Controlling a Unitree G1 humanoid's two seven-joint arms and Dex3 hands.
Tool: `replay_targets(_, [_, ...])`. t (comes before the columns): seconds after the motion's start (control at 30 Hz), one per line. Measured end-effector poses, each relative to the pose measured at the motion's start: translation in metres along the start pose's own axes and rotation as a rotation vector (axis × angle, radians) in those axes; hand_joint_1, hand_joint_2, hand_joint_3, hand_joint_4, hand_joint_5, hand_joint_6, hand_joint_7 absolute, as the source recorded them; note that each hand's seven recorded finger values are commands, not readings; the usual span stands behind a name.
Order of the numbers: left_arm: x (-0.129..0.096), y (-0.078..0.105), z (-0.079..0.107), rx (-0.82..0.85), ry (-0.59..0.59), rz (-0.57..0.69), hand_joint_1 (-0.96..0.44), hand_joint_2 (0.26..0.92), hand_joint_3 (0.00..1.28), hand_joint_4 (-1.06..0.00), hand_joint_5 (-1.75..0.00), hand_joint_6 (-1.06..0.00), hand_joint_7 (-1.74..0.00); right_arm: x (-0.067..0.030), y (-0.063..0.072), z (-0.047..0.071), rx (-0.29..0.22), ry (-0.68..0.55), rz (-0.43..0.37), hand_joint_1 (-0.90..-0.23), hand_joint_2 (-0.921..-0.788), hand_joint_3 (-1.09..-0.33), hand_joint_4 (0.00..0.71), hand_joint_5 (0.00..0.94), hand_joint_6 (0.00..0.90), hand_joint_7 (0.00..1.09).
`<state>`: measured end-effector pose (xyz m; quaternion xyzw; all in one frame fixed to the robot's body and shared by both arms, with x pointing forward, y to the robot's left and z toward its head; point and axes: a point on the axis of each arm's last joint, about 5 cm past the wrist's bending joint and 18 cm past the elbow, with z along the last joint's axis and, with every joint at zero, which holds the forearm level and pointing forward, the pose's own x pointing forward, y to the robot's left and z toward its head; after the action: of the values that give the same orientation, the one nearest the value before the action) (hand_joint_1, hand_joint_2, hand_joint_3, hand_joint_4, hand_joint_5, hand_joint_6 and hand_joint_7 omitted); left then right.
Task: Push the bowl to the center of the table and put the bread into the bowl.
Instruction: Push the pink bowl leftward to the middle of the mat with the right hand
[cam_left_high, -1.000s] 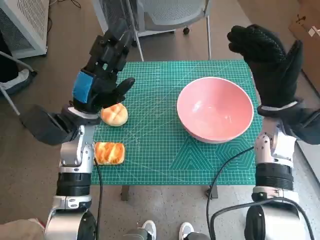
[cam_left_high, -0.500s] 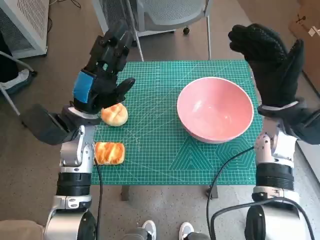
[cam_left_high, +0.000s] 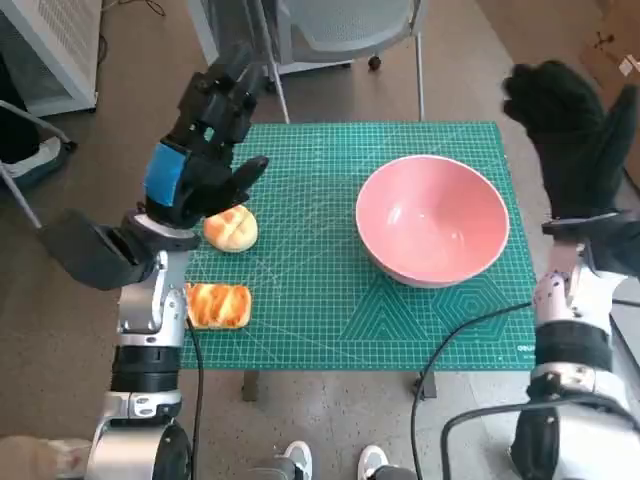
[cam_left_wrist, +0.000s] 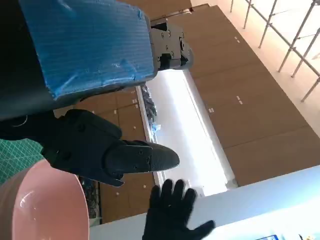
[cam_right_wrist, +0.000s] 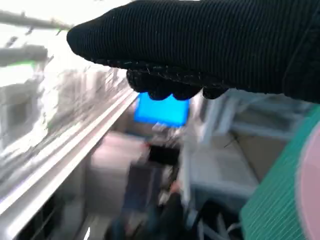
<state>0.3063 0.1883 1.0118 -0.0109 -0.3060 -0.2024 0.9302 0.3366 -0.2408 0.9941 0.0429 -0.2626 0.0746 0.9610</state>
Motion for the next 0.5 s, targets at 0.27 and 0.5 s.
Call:
replay_targets(0.27, [0.0,0.0,0.0,-0.001,0.001,0.0,-0.52,0.87,0.34,-0.01,-0.01,0.0,-0.4,-0.0101,-0.002,-0.015,-0.015,0.175,-0.152,-0.567,-0.921,-0.763,0.227,0.0,0.339,0.0])
replay_targets(0.5, [-0.001,0.0,0.001,-0.006,0.002,0.0,-0.52,0.869,0.34,-0.01,0.0,0.0,-0.4,-0.0207,-0.006,-0.026,-0.006,0.328,-0.246,-0.583,-0.921,-0.756,0.246,0.009,0.367,0.01])
